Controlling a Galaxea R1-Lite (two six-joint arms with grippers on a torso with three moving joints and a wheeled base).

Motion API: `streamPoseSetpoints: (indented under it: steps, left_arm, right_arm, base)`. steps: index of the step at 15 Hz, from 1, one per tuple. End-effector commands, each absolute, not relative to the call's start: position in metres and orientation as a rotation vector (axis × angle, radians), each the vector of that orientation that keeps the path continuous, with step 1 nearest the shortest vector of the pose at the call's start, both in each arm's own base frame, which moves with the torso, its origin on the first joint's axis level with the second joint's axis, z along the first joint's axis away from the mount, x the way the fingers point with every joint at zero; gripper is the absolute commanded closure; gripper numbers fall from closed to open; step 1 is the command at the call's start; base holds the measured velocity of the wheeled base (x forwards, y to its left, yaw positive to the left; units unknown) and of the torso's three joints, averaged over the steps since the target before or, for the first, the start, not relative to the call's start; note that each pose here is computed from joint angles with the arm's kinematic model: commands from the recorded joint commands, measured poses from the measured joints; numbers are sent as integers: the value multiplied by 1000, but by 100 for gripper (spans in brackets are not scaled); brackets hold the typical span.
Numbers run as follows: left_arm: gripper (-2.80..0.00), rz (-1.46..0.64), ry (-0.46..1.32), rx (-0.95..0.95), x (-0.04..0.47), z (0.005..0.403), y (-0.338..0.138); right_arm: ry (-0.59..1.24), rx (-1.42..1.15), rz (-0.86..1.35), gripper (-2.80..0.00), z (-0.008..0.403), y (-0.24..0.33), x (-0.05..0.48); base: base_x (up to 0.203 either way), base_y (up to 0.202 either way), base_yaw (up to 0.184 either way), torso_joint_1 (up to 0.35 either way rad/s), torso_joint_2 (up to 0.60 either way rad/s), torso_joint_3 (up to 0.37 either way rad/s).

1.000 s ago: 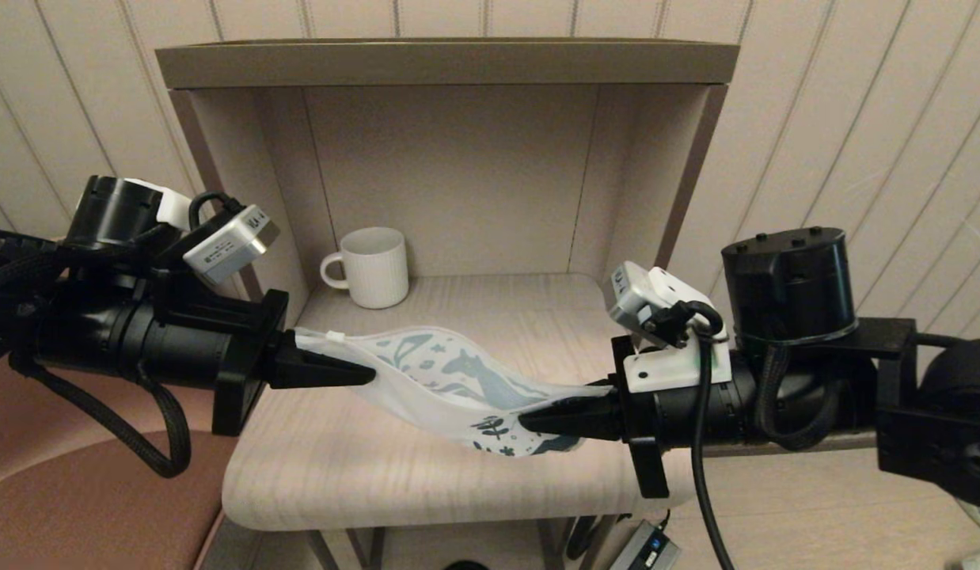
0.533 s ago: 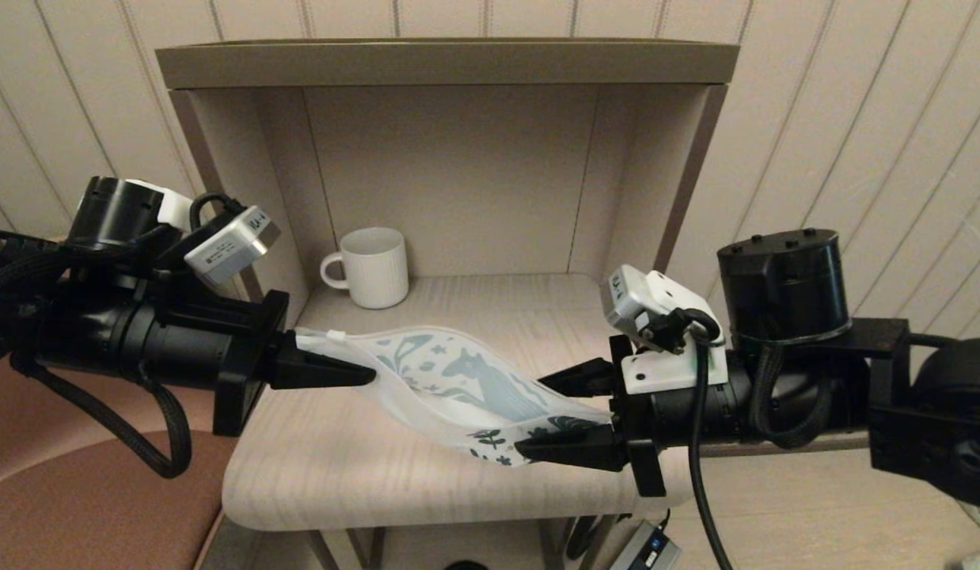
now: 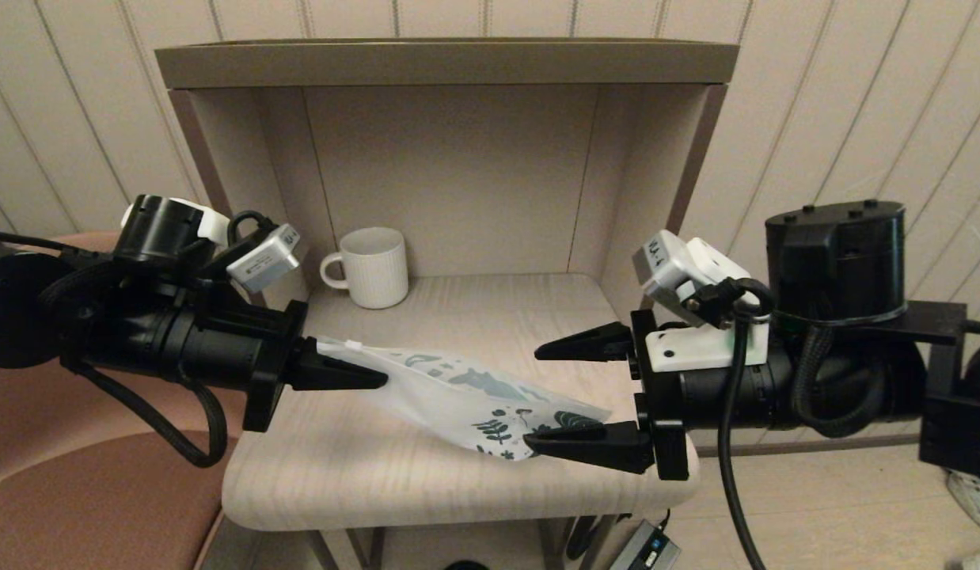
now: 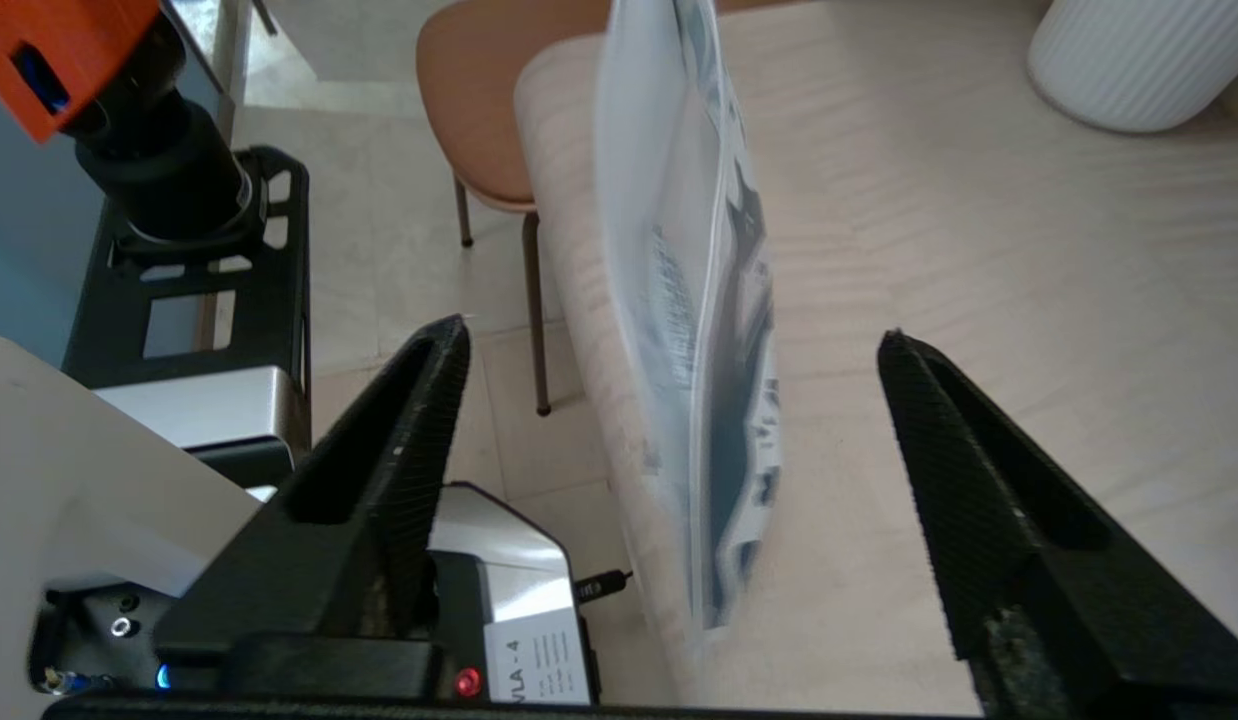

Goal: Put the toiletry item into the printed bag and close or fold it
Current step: Hand it to the other hand, then close the strorage bag and place it on the desk

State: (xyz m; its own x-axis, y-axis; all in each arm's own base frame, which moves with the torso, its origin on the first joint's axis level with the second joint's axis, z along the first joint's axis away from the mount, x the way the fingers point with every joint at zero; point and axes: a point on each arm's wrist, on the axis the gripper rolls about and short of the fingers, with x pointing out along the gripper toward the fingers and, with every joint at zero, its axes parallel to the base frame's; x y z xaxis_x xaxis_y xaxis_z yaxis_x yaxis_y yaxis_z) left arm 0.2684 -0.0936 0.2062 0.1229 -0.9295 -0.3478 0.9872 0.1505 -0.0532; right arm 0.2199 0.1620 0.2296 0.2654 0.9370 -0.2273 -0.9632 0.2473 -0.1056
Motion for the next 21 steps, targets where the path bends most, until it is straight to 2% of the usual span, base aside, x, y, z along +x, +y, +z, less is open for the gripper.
streamPoseSetpoints:
  steps: [1, 5, 11, 21]
  left_arm:
    - [0, -1432, 334, 206, 269, 205, -98]
    - [0, -1411, 326, 243, 262, 213, -103]
    - [0, -1464, 304, 236, 273, 227, -129]
    - [0, -1434, 403, 120, 287, 246, -139]
  right_arm:
    - [108, -235, 1306, -280, 235, 162, 217]
    - [130, -217, 1325, -280, 233, 181, 234]
    - [89, -195, 1316, -280, 258, 202, 252]
    - [199, -215, 1310, -280, 298, 234, 267]
  base:
    - [0, 0, 0, 0, 0, 0]
    - [0, 0, 0, 0, 0, 0]
    - [0, 0, 0, 0, 0, 0]
    - [0, 0, 0, 0, 0, 0]
